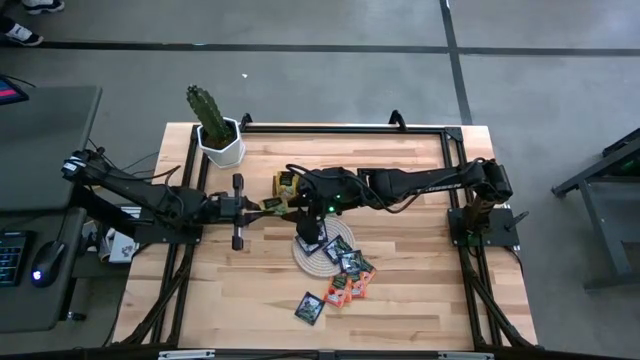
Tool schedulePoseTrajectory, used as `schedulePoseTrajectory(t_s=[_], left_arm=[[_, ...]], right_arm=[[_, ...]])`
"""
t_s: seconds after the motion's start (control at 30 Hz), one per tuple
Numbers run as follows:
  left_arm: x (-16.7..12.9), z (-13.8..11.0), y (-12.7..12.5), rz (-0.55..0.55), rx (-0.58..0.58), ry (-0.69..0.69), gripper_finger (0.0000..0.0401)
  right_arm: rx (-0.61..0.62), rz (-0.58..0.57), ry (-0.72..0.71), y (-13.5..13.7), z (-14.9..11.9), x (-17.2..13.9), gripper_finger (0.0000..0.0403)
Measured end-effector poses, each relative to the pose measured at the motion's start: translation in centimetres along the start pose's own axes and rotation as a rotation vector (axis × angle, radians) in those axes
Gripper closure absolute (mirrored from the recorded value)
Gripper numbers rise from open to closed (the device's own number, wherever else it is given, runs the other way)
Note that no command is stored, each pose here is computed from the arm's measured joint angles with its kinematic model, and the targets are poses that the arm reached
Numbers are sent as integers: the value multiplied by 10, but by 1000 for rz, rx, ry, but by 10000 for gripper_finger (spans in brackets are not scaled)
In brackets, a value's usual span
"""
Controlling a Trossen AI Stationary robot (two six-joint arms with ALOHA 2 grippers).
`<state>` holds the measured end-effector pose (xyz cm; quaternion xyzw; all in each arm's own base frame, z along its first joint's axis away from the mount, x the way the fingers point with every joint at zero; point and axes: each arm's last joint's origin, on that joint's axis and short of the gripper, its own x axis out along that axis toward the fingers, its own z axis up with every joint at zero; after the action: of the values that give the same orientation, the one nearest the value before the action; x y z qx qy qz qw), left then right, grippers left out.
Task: Pick & Place Tea
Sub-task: Put the yellow tea bag into the left section of the wooden organizer
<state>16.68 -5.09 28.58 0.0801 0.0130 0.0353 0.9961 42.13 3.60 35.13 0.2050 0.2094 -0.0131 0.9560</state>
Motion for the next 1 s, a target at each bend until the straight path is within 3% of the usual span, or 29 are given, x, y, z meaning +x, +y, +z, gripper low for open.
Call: schedulePoseTrajectory(t_s=[0.37, 0.83, 1.0], left_arm=[[0, 4, 1, 0, 2, -38, 401], [0, 8, 1, 6, -8, -82, 401], [0, 9, 1, 1, -13, -89, 401]], right_arm=[[0, 3, -11, 0, 1, 0, 244], [-51, 41, -24, 2, 3, 1, 340], [-78, 74, -42, 4, 5, 0, 391]])
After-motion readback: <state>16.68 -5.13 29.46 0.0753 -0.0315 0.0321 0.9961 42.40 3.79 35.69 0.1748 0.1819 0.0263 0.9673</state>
